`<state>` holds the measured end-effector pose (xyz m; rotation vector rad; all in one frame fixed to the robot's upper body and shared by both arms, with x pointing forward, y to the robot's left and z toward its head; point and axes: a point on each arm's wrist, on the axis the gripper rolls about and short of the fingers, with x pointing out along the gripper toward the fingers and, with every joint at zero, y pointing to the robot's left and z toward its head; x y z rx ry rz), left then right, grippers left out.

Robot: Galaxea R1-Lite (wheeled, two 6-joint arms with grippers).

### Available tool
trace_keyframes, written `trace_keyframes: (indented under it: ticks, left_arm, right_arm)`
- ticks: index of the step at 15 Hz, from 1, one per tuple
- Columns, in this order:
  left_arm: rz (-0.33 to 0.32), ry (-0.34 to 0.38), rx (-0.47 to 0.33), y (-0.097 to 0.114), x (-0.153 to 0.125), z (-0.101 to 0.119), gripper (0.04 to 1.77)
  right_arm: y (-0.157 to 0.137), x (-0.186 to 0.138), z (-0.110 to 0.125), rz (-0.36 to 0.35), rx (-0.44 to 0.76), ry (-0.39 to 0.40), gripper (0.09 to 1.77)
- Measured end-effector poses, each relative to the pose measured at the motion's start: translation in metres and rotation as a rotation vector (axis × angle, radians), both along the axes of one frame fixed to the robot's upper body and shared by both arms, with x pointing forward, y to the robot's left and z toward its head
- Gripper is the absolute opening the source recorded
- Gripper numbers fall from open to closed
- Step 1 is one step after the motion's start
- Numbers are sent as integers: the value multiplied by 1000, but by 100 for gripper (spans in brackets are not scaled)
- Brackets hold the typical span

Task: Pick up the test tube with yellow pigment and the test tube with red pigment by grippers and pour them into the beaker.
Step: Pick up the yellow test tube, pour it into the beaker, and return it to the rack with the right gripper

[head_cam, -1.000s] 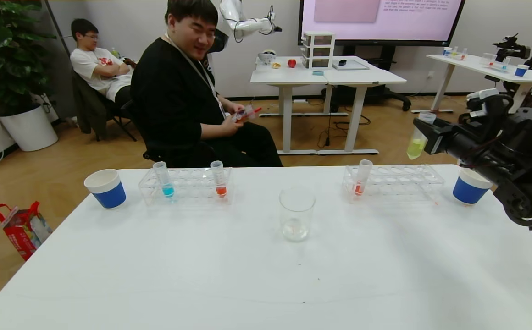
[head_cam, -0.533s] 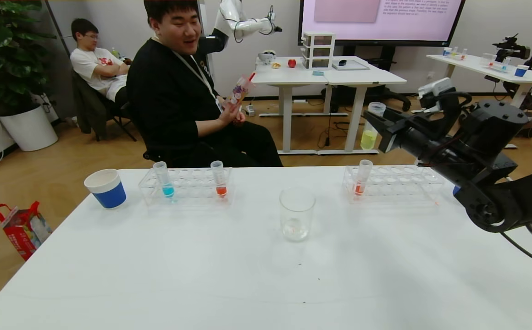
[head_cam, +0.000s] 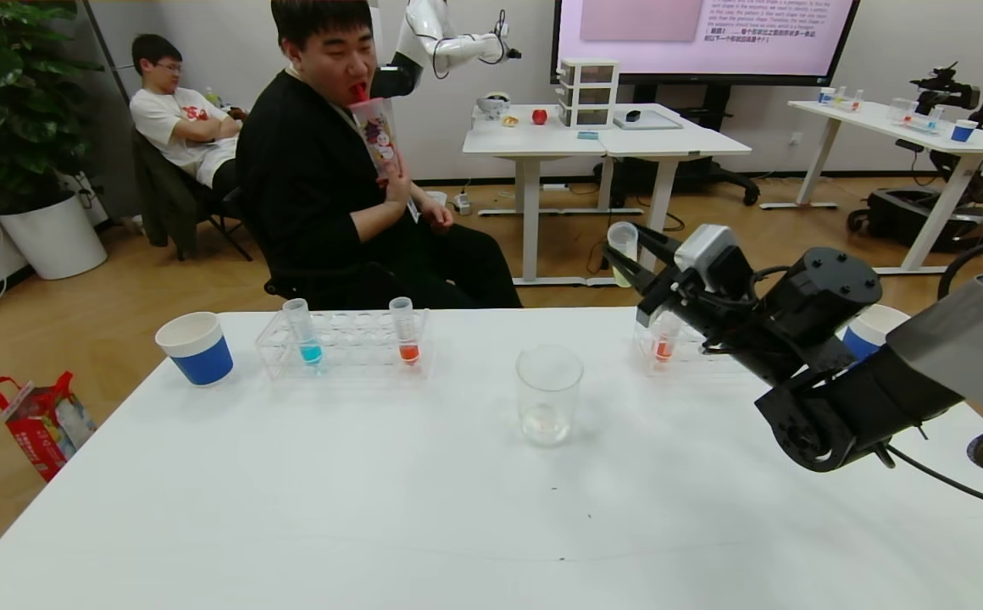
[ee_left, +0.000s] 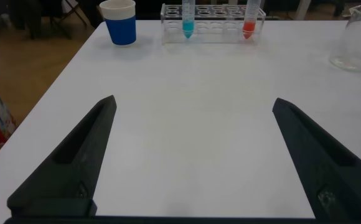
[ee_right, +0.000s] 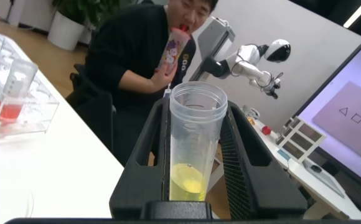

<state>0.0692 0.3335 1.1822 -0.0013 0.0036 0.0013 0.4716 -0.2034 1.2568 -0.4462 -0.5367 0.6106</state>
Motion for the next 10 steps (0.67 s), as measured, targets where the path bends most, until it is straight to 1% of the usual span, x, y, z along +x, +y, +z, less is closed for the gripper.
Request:
trace_keyframes:
  ticks: [2,4,6,8,9,10]
  left_arm:
    - [0,0,0,0,0,0,175]
    - [0,0,0,0,0,0,175]
    - [0,0,0,0,0,0,175]
    - [0,0,0,0,0,0,175]
    - [0,0,0,0,0,0,175]
    - [0,0,0,0,0,0,175]
  right_arm:
    - [6,1,-13,40,-97,-41,50]
    - [8,2,-21,84,-173,-86,50]
    - [12,2,-28,109,-228,-124,50]
    - [14,2,-34,150,-265,-147,50]
    - [16,2,-37,158,-275,-151,50]
    - [16,2,-39,164,-302,-175,50]
